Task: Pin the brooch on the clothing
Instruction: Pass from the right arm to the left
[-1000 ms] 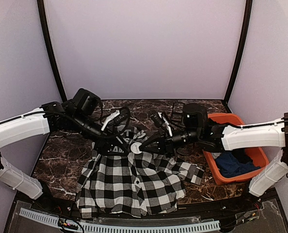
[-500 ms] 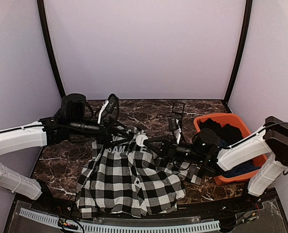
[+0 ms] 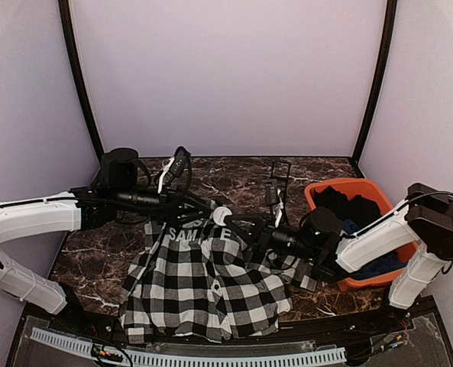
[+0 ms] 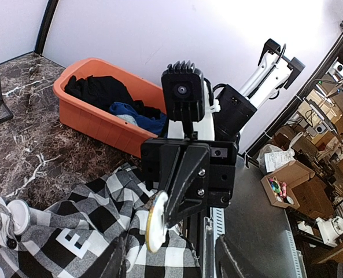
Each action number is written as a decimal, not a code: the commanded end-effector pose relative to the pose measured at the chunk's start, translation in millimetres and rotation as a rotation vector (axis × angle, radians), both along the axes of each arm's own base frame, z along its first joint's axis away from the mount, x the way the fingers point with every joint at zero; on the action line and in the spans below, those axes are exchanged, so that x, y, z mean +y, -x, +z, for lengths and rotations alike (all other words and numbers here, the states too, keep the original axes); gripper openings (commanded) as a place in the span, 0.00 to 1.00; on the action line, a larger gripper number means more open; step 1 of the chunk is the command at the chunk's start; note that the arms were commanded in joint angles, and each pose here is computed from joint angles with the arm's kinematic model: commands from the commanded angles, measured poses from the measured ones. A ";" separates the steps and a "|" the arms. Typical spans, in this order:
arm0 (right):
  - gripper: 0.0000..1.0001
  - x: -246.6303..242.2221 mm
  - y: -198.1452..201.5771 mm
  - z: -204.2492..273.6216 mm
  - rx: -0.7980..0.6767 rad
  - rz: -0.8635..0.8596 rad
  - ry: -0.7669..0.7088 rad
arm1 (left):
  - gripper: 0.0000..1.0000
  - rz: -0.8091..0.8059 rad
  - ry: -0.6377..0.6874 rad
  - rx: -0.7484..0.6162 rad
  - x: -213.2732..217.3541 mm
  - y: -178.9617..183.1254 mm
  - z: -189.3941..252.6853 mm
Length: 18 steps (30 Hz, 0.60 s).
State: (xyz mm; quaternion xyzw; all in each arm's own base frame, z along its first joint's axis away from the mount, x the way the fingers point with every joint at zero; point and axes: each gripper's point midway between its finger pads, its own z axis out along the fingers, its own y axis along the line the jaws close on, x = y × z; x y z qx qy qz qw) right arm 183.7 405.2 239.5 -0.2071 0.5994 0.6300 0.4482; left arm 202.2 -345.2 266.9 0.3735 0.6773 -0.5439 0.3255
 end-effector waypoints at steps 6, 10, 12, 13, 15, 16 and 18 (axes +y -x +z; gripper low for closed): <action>0.00 -4.1 8.6 50.3 -0.075 0.031 -0.207 | 0.54 -0.043 0.010 0.026 -6.3 3.7 -5.7; 0.00 -1.8 9.2 50.0 -0.070 0.042 -0.203 | 0.49 -0.047 0.013 0.027 -7.1 3.9 -4.5; 0.00 -1.5 8.8 49.3 -0.068 0.043 -0.201 | 0.41 -0.054 0.018 0.027 -7.3 5.0 -3.4; 0.00 -2.3 9.4 50.1 -0.070 0.043 -0.205 | 0.37 -0.058 0.020 0.029 -7.4 5.7 -3.0; 0.00 -2.7 8.9 50.5 -0.070 0.040 -0.207 | 0.33 -0.061 0.020 0.034 -8.0 5.8 -3.9; 0.00 -2.7 8.6 51.5 -0.070 0.040 -0.208 | 0.32 -0.065 0.021 0.037 -8.1 6.3 -3.9; 0.00 -2.0 9.3 52.1 -0.072 0.043 -0.208 | 0.30 -0.064 0.021 0.040 -8.3 5.8 -4.3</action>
